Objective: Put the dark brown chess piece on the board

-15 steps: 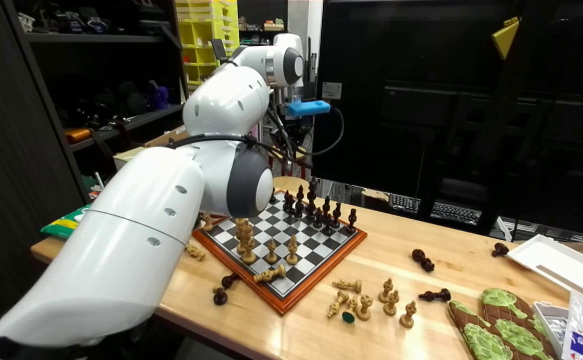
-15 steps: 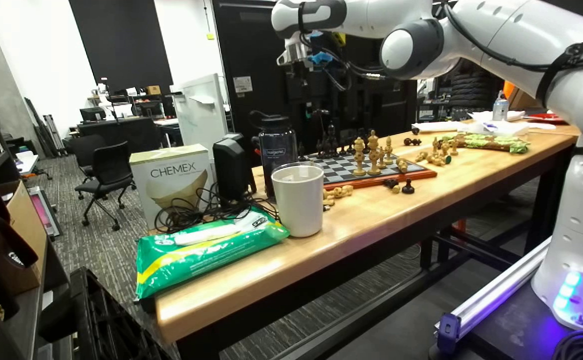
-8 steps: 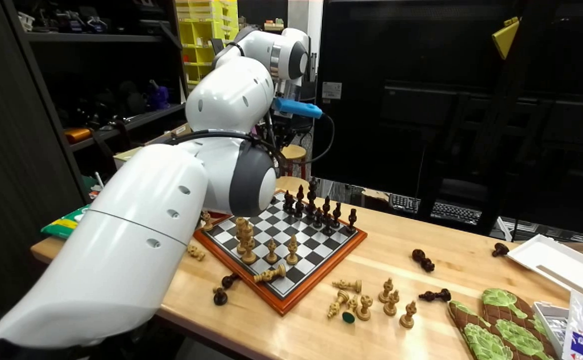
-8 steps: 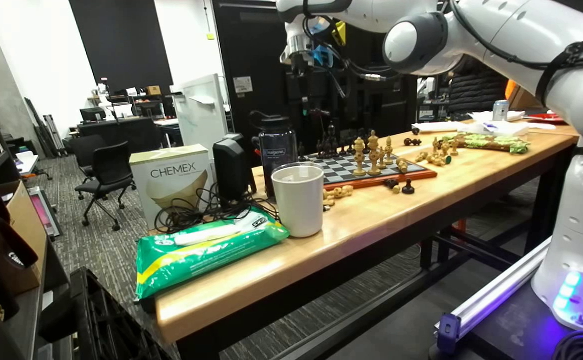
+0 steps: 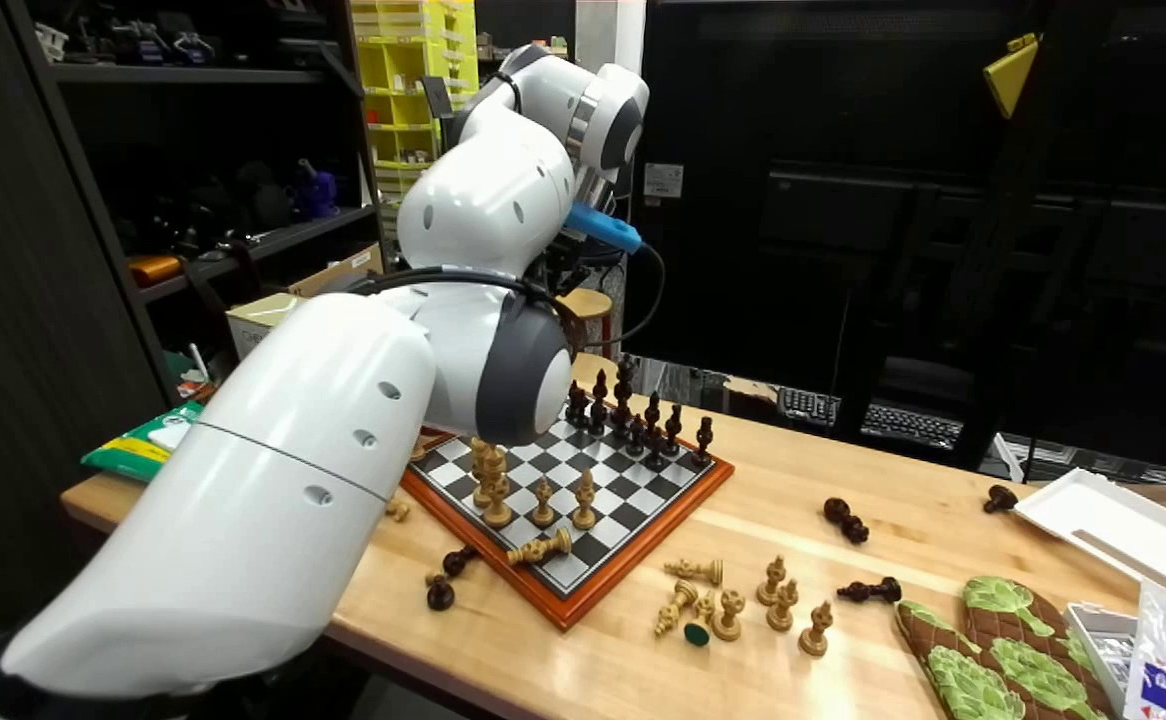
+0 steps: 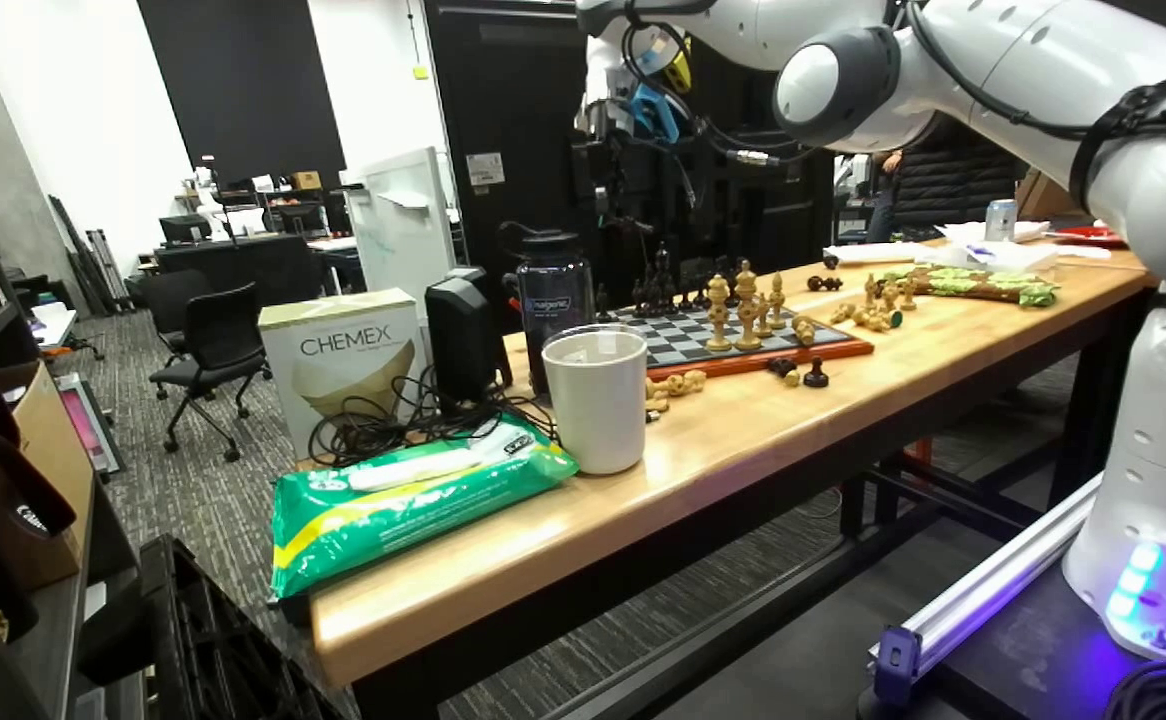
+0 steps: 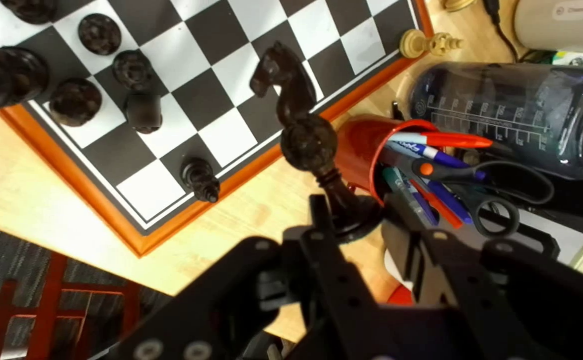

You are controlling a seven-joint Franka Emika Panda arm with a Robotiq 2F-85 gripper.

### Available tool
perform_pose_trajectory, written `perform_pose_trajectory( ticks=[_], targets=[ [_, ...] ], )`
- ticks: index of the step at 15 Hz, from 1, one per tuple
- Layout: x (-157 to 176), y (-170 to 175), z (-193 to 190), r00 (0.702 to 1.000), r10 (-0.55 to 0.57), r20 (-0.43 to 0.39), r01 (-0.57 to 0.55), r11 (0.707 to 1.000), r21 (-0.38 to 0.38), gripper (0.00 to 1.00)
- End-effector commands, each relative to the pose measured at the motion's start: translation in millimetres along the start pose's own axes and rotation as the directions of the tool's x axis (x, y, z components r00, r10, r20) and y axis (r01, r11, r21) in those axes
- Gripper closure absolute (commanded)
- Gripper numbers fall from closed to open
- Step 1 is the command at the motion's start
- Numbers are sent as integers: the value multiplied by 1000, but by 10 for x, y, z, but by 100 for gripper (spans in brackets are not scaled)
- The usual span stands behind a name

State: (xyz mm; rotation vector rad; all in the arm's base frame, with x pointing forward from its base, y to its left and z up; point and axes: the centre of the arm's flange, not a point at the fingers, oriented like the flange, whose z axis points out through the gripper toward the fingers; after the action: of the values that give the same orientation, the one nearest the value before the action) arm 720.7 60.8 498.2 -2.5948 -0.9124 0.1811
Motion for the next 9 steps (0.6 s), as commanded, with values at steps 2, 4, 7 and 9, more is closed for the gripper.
perform_pose_trajectory(
  ticks=[2, 4, 7, 9],
  targets=[
    [-344, -156, 216, 988, 152, -14, -151, 984, 91, 92],
    [-381, -151, 251, 977, 211, -8, -209, 971, 112, 92],
    [-423, -138, 281, 960, 279, -7, -275, 952, 132, 92],
    [-438, -124, 271, 952, 307, -11, -303, 944, 133, 92]
  ],
)
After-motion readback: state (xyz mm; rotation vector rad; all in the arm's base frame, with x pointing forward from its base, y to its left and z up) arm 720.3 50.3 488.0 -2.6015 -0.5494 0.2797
